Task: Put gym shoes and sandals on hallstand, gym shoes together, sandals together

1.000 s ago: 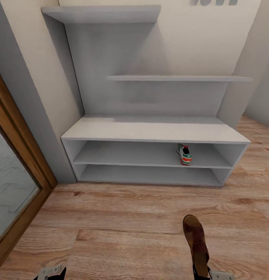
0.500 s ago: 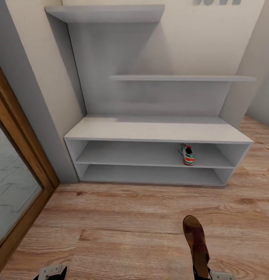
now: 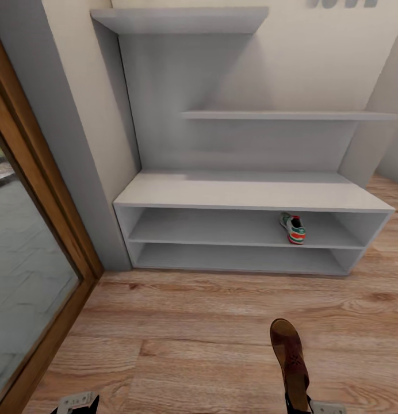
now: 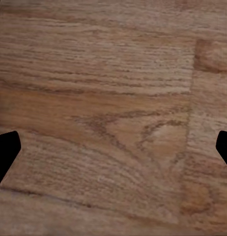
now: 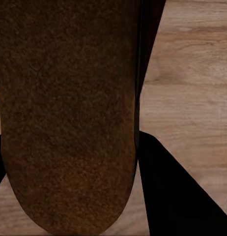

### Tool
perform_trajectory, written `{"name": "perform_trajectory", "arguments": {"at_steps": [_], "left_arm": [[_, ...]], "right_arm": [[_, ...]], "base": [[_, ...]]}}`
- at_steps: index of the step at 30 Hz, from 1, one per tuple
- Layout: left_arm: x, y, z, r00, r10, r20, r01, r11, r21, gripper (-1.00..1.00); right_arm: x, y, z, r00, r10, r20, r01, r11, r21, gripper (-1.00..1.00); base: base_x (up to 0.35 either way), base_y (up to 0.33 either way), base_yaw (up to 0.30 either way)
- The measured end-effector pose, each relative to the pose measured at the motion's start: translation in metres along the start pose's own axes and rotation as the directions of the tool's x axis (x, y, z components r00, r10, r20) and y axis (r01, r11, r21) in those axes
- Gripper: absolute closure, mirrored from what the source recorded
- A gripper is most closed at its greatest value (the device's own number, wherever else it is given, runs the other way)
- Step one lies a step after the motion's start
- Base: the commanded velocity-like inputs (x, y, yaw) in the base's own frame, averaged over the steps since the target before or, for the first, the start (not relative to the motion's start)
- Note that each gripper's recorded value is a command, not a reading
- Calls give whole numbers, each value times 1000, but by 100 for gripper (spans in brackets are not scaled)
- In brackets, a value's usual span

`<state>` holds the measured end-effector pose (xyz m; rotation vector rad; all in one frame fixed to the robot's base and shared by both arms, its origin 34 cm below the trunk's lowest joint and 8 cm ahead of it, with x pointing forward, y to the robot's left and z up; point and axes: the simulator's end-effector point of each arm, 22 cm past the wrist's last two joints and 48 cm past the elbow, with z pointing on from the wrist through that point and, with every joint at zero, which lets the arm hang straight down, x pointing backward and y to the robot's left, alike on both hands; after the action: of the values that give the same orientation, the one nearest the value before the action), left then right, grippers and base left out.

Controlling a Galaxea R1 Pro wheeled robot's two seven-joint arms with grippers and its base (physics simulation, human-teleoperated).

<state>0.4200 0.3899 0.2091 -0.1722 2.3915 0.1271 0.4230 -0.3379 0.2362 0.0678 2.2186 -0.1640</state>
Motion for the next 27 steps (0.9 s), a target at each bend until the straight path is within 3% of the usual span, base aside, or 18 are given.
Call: {"name": "perform_trajectory", "arguments": {"at_steps": [6,17,20,22,27], "left_arm": [[0,0,0,1000,0,-1,0,1000,1,-100],[-3,-5,0,1000,20,13,-20,1000,17,-100],[-8,-15,1,999,24,31,-26,999,47,-100],[-10,-30,0,998,38,44,-43,994,102,-100],[-22,-67,-7,990,75,116,-101,965,243,-100]], "right_arm": [[0,0,0,1000,2,-1,-2,1000,0,100],[2,3,0,1000,-5,-5,5,1000,-9,100],[-1,5,1,1000,-7,-4,7,1000,-15,100],[-4,7,3,1000,-9,-8,8,1000,-17,100],[-19,20,24,997,-17,-76,14,999,-34,100]], "base": [[0,214,0],[0,16,0],[0,0,0],[0,0,0],[0,0,0]]}}
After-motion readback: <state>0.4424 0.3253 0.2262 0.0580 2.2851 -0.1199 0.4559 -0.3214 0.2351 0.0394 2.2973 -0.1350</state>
